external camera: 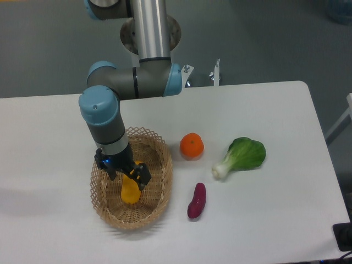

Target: Place the mango in the basket

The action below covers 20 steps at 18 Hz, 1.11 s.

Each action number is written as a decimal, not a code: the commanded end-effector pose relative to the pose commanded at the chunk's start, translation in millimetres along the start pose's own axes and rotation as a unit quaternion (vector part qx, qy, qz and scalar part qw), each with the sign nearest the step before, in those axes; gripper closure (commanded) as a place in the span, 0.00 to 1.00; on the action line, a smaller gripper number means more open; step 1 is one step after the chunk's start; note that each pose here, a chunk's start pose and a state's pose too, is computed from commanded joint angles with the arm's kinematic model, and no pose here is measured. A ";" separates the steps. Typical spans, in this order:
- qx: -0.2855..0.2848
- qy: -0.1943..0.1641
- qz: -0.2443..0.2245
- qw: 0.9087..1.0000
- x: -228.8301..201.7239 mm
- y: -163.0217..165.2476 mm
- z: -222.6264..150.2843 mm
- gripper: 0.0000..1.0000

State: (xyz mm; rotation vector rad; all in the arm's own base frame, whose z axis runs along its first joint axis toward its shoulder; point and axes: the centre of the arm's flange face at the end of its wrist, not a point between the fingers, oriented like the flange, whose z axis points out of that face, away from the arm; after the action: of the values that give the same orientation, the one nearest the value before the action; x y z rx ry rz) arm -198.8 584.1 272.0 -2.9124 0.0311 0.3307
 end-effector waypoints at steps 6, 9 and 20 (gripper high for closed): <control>0.027 -0.043 -0.021 0.998 -94.9 25.9 -50.5 0.00; 0.029 -0.051 -0.015 0.998 -133.0 46.1 -62.9 0.00; -0.014 0.046 0.065 0.997 -256.2 118.2 -146.5 0.00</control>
State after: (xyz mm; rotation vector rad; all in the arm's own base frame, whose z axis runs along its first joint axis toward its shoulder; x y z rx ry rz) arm -421.7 437.1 444.7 -2.9590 0.2322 0.2176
